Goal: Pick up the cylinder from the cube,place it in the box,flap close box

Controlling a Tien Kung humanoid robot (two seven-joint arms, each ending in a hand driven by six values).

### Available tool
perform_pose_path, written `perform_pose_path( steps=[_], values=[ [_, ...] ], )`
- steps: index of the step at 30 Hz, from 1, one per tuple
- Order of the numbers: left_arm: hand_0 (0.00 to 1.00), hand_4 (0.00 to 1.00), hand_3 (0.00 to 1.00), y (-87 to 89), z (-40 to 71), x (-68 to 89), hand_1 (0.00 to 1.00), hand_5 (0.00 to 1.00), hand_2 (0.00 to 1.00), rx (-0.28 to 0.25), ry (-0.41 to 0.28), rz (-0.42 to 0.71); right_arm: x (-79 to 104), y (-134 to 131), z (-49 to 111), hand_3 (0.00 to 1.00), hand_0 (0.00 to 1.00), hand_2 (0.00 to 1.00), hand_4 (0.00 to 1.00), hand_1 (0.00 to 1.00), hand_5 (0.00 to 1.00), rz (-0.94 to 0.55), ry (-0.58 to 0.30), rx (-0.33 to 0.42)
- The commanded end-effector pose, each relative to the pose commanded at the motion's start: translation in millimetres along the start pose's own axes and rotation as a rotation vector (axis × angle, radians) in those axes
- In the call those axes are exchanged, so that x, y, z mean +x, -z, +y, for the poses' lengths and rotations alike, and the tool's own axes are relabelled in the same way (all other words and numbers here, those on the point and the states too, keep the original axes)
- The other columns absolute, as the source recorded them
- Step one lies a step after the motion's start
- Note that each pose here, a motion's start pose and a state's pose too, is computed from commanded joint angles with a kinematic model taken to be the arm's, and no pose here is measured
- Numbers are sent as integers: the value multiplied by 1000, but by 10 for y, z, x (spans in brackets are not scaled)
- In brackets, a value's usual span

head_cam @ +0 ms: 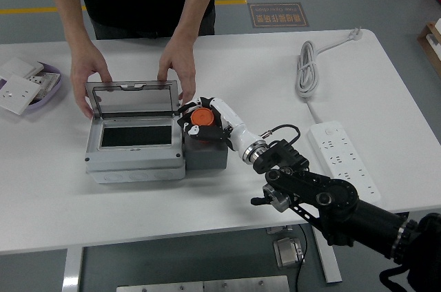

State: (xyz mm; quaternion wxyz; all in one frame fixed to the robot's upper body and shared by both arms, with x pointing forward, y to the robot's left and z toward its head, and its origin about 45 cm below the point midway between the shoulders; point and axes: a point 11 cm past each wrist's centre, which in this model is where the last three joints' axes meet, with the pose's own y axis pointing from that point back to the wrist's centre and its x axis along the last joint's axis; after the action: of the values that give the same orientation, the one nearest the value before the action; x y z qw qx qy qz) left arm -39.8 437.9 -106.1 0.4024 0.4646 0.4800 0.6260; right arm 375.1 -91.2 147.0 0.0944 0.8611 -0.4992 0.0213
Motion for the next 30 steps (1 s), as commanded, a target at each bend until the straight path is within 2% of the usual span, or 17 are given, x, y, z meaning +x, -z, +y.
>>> perform_pose_path(
  steps=[5, 6, 11, 12, 23, 24, 29, 30],
  values=[
    [629, 722, 668, -14, 0, 4, 647, 253, 625, -4, -1, 1, 31, 55, -20, 550, 627, 509, 847, 544, 134, 7, -1, 11],
    [629, 722, 668, -16, 0, 3, 647, 253, 625, -5, -1, 1, 32, 55, -19, 554, 632, 507, 998, 544, 386, 9, 0, 11],
    [629, 722, 668, -29, -2, -6, 647, 253, 625, -8, 0, 1, 4, 10, -3, 554, 632, 507, 998, 544, 386, 12, 7, -1],
    [629, 722, 668, -31, -3, -8, 647, 253, 625, -9, 0, 1, -1, 2, 0, 556, 630, 507, 998, 544, 415, 13, 9, -2],
    [629, 722, 668, -55, -6, -30, 647, 253, 625, -17, 6, 1, -9, -46, 13, 560, 631, 510, 998, 546, 397, 22, 7, -15],
    [629, 722, 668, -58, -6, -31, 647, 253, 625, -17, 6, 1, -12, -47, 12, 555, 632, 514, 911, 549, 264, 23, 8, -15],
    [629, 722, 668, -68, -7, -35, 647, 253, 625, -21, 6, 2, -25, -59, 12, 555, 632, 514, 911, 549, 264, 31, 12, -19],
    [629, 722, 668, -68, -7, -35, 647, 253, 625, -22, 6, 2, -24, -62, 12, 543, 610, 513, 527, 549, 105, 33, 12, -20]
  ],
)
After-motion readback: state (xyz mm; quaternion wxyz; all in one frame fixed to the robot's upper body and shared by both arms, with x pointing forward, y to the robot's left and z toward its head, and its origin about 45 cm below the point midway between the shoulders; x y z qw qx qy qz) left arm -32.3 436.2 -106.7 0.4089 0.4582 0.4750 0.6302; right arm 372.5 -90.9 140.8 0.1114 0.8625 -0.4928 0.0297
